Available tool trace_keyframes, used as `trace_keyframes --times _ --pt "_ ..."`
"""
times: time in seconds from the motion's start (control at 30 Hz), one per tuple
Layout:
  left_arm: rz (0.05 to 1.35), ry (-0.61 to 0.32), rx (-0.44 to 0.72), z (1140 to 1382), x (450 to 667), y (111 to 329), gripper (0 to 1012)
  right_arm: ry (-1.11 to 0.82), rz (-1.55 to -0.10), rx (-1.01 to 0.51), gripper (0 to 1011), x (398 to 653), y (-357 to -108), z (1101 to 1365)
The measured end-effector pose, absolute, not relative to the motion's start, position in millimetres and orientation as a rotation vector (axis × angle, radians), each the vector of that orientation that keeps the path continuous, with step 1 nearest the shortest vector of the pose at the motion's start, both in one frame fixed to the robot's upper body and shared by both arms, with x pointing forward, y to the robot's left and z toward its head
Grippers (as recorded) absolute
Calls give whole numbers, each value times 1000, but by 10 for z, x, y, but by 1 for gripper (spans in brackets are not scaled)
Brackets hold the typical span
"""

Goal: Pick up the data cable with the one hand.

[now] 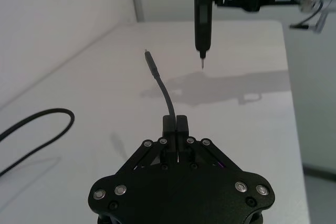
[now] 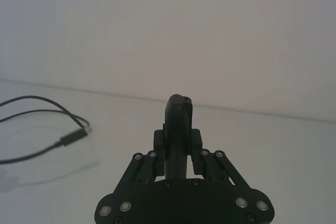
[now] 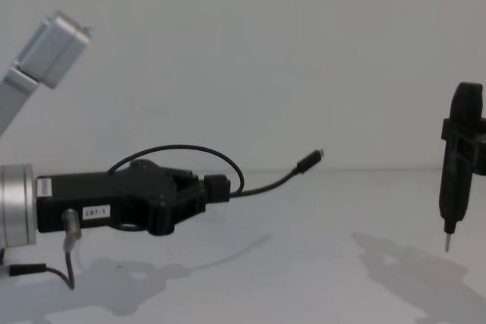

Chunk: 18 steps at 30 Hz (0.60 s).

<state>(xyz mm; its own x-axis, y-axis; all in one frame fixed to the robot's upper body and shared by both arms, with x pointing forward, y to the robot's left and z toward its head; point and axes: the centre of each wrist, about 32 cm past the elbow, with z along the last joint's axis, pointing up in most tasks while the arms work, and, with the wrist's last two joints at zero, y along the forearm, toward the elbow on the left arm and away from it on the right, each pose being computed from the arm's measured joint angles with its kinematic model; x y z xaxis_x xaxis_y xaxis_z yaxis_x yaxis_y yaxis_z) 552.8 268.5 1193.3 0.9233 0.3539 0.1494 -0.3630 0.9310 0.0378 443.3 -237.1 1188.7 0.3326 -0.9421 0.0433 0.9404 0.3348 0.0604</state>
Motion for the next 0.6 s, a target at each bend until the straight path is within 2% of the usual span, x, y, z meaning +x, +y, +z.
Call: trace_keyframes --times 0.33,0.6 --pt "397 -149 12 12002 5376 2705 30 -63 -1217 53 279 4439 -2376 11937" --pt "408 -151 -7 12031 5317 2712 30 -18 -1172 131 279 4480 -2351 12116"
